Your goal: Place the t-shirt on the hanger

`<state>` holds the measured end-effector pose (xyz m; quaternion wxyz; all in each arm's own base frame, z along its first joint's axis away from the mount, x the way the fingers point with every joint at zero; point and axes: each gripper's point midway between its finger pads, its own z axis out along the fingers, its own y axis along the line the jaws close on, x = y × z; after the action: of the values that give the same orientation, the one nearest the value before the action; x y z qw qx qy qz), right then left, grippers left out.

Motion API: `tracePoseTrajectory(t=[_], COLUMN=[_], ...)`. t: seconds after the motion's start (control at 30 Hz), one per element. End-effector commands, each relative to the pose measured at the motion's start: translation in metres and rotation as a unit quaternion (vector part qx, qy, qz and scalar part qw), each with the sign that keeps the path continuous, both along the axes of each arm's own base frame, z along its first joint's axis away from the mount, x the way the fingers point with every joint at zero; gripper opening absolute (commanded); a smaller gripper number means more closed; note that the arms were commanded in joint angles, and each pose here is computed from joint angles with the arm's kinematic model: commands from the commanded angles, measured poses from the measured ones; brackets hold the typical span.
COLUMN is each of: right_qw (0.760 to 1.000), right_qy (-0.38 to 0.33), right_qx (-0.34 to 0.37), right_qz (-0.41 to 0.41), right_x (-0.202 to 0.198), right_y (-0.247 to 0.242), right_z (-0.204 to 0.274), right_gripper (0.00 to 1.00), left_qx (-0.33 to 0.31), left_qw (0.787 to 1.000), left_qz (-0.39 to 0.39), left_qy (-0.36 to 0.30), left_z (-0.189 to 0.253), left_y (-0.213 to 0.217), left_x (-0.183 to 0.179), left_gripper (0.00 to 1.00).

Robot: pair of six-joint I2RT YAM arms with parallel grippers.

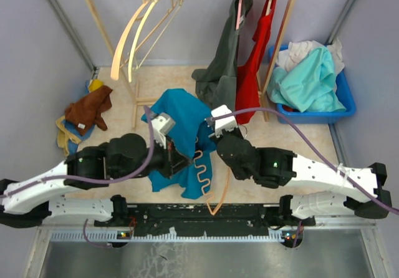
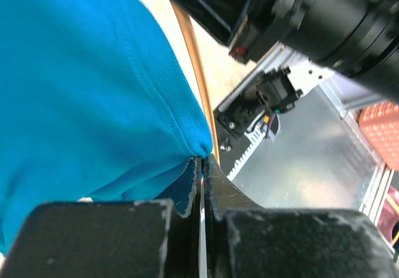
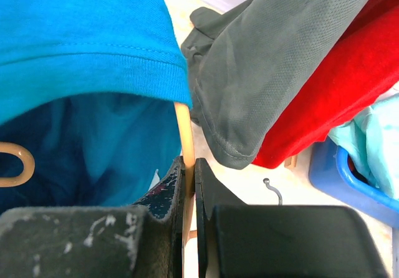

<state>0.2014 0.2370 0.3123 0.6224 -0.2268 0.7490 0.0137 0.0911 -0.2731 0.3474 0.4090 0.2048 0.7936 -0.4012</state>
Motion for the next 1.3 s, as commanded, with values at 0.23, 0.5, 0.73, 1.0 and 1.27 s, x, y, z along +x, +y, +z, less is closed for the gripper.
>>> tracePoseTrajectory(t=[0.23, 0.5, 0.73, 1.0, 1.27], right_qw=[0.986, 0.976, 0.98, 0.987, 0.989], right_qy=[-0.049, -0.053, -0.042, -0.027, -0.025], right_qx=[0.152, 0.208, 0.192, 0.157, 0.122], right_qz=[-0.044, -0.033, -0.007, 0.031, 0.081], right_x=[0.012, 0.008, 0.002, -0.008, -0.018], right_y=[-0.004, -0.013, -0.012, -0.02, -0.02], right_z=[0.077, 0.094, 0.074, 0.044, 0.035], right_gripper=[0.0, 0.0, 0.0, 0.0, 0.0], left_qx=[-0.002, 0.026, 0.026, -0.035, -0.027], left_qw=[0.992, 0.989, 0.995, 0.986, 0.988], left_qz=[-0.121, -0.138, -0.095, -0.154, -0.11], left_qy=[0.035, 0.045, 0.014, -0.049, -0.107], left_z=[-0.02, -0.038, -0.018, 0.056, 0.124], left_y=[-0.055, -0.066, -0.04, -0.025, 0.004], left_x=[-0.074, -0.112, -0.09, -0.093, -0.065], left_gripper=[0.0, 0.0, 0.25, 0.48, 0.48])
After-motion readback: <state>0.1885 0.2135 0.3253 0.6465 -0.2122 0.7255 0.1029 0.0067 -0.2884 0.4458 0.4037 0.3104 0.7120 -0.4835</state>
